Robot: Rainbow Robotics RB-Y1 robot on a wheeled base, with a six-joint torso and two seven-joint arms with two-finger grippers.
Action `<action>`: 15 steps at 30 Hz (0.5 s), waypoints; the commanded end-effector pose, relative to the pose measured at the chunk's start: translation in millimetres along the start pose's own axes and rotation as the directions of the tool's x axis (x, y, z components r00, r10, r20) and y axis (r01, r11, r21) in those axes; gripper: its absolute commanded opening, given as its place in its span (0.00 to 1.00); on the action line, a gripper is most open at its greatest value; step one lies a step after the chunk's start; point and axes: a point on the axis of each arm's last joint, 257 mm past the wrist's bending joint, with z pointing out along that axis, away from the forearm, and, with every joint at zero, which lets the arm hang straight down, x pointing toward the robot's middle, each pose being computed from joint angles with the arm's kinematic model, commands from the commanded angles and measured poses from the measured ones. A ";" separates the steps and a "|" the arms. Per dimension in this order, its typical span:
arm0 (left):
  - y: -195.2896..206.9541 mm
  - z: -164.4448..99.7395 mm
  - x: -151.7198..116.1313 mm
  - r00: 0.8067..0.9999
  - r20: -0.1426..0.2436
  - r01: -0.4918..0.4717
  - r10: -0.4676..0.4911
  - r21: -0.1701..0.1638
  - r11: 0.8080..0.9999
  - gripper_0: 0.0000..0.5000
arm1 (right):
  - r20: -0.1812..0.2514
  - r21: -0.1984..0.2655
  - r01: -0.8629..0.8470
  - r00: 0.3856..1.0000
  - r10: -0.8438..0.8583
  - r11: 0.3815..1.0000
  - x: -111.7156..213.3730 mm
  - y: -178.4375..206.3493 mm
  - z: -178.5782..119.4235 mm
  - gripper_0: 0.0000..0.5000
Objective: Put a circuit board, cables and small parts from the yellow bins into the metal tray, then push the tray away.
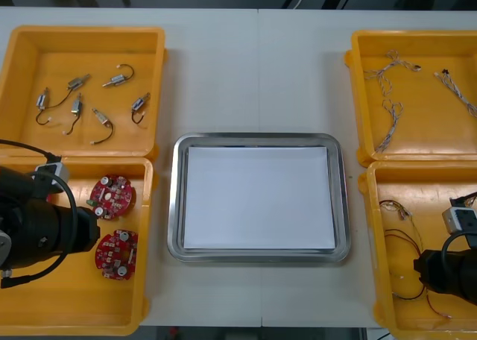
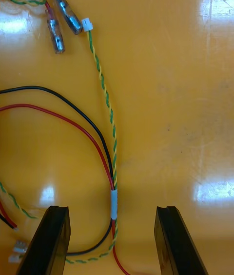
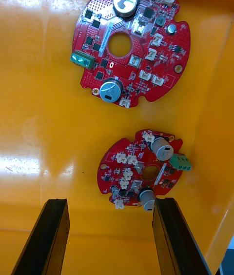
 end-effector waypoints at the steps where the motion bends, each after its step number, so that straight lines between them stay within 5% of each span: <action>1: -8.7 7.3 18.3 1.000 0.007 -0.013 0.013 0.006 1.000 1.00 | -0.010 -0.014 -0.032 0.999 0.032 0.999 13.9 2.7 10.3 1.00; 9: -9.7 16.3 30.5 1.000 0.004 -0.020 0.021 -0.022 1.000 1.00 | -0.018 -0.007 -0.021 1.000 0.021 1.000 20.2 5.2 18.5 1.00; 15: -16.5 20.1 19.8 0.998 0.056 -0.037 0.038 -0.011 0.999 1.00 | -0.019 0.013 -0.010 1.000 0.010 1.000 27.0 8.8 26.7 1.00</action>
